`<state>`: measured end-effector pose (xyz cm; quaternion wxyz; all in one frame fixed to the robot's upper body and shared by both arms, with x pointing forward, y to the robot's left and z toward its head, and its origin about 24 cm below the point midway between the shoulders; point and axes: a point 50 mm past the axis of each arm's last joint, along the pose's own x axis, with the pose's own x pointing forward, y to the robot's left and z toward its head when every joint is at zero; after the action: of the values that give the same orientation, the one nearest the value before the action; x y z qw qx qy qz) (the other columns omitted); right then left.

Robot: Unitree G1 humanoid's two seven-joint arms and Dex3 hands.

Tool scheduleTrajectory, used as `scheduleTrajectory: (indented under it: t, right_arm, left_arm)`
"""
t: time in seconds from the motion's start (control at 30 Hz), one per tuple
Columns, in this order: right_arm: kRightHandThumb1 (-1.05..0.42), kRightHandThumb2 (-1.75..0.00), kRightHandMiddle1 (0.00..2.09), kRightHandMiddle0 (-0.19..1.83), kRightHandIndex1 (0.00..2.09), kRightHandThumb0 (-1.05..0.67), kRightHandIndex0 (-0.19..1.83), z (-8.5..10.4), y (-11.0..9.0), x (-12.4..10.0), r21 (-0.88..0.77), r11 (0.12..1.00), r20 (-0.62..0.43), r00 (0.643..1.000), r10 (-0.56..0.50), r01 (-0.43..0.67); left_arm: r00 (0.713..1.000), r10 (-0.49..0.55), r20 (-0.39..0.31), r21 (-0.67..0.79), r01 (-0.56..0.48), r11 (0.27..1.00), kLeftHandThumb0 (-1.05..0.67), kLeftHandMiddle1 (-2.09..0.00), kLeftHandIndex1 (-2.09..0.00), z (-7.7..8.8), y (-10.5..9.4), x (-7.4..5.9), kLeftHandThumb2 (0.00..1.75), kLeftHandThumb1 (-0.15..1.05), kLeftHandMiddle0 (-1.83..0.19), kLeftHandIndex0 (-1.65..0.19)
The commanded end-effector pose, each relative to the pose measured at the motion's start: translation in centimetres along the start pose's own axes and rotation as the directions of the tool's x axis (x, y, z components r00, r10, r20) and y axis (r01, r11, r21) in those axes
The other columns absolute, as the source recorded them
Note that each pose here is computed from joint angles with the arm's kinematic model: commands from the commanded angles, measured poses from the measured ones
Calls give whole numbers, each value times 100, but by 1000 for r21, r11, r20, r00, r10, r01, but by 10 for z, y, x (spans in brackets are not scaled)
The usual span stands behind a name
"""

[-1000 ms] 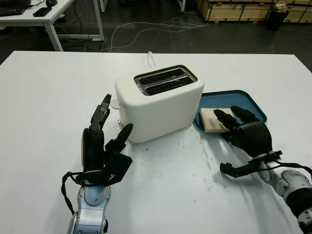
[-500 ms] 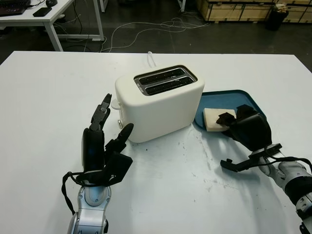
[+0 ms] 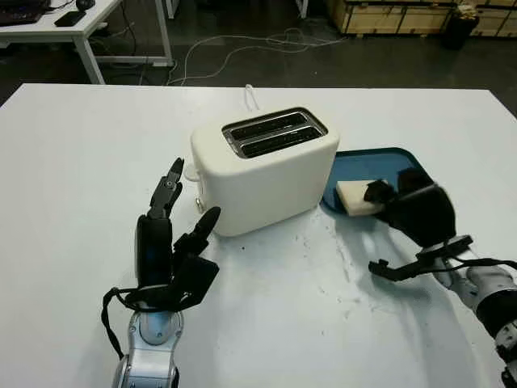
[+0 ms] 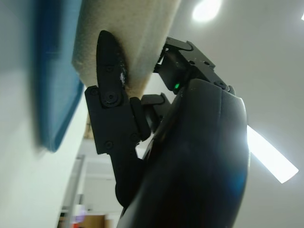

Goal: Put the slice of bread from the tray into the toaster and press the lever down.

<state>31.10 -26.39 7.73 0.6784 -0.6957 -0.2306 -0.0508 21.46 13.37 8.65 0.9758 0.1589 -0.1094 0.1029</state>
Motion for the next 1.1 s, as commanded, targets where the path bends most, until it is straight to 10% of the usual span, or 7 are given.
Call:
scheduleTrajectory:
  t: [0.0,0.03,0.2,0.73,1.07]
  right_arm:
    - [-92,-31,108,67,175,-49,61,-2,-15,10,69,997,-14,999,-33,34]
    - [-92,-31,97,73,175,-50,62,-2,-21,13,88,995,-14,999,-38,39]
    - [-92,-33,169,44,175,-55,66,-2,-43,22,181,982,-39,998,-47,54]
    - [-92,-33,144,64,172,-41,72,-46,-136,100,528,842,-54,985,164,-111]
    - [-92,-25,173,83,175,-46,98,4,-189,169,611,743,254,957,143,-273]
  left_arm:
    - [1000,2,10,0,-2,1000,-61,-24,-1,1,0,0,30,92,-35,-33]
    - [1000,0,10,-2,0,1000,-61,-24,0,1,0,0,30,92,-35,-33]
    - [1000,4,9,-2,-4,1000,-61,-24,0,1,-1,0,30,92,-35,-32]
    - [1000,-19,19,-11,19,1000,-61,-21,0,4,-6,5,30,92,-34,-31]
    - [1000,-14,28,-11,14,1000,-61,-22,0,6,-6,6,29,92,-35,-31]
